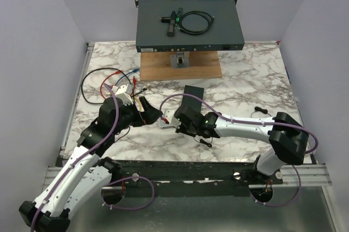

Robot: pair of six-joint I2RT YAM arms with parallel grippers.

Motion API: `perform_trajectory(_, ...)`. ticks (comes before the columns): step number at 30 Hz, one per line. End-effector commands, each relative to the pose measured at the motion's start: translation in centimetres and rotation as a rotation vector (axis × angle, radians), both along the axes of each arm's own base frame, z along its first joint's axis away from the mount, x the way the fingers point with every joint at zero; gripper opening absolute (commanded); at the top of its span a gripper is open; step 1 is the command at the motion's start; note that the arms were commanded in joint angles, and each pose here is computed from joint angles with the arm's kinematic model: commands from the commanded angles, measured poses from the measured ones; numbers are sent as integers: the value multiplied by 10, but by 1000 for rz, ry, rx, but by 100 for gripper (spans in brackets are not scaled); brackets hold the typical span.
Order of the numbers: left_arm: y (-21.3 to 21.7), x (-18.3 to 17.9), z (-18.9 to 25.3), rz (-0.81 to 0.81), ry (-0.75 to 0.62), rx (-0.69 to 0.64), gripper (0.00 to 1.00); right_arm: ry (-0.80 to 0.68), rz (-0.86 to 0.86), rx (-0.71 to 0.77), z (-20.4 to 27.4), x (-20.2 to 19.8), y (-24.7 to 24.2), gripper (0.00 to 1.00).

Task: Insert the plug into the switch port
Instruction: Insert the connector into the switch port.

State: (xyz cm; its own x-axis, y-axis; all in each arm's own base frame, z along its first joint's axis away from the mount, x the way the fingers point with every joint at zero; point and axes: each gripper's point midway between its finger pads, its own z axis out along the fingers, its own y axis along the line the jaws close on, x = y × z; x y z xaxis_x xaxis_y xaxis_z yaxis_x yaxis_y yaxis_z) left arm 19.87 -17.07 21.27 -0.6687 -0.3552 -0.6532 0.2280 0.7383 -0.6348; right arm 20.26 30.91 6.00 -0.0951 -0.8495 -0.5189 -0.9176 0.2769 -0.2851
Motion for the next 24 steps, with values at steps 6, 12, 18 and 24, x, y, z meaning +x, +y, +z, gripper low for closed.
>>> perform_trajectory(6,34,31,-49,253,79,92,98,-164,-157,-20,12,39,-24,1)
perform_trajectory(12,43,36,-29,306,6,3,98,-160,-175,-33,2,48,-25,1)
perform_trajectory(18,48,31,-5,309,-87,-57,99,-151,-191,-60,-9,49,-28,1)
perform_trajectory(24,43,29,-8,281,-80,-64,99,-148,-226,-51,-10,56,-27,1)
